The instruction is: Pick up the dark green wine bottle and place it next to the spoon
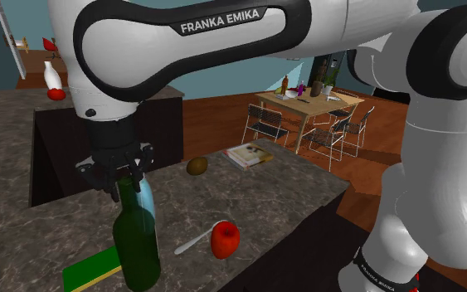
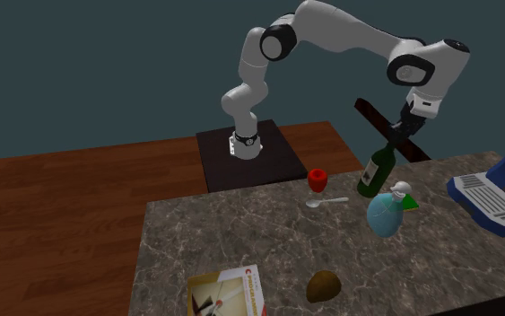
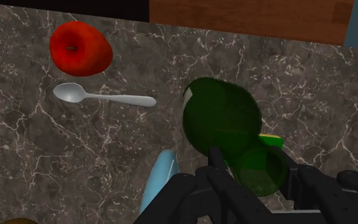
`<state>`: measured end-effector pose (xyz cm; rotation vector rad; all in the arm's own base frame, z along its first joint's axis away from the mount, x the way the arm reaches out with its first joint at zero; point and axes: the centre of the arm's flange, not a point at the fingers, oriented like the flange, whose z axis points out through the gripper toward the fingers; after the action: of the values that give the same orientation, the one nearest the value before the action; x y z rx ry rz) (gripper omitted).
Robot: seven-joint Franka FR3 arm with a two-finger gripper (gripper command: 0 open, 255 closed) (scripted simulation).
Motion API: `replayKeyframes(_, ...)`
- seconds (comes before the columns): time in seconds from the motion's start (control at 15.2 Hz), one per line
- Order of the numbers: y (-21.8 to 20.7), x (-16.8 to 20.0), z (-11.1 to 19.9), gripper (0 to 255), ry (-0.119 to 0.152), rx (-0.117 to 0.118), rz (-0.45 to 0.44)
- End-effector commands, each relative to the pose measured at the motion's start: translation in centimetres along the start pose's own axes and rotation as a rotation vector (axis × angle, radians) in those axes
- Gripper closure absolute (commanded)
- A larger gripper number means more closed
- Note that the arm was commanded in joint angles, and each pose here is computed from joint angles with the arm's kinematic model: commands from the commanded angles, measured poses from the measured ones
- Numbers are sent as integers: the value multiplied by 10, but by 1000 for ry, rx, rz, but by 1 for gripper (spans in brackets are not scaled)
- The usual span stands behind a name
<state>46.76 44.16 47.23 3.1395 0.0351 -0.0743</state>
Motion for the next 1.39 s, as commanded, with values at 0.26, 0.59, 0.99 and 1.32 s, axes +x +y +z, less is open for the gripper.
replayKeyframes(0.26,0,0,0,255,1,1,0)
replayKeyframes(0.59,0,0,0,0,1,1,0)
replayKeyframes(0.99,0,0,-50,0,1,1,0)
replayKeyframes(1.32,0,0,-50,0,1,1,0)
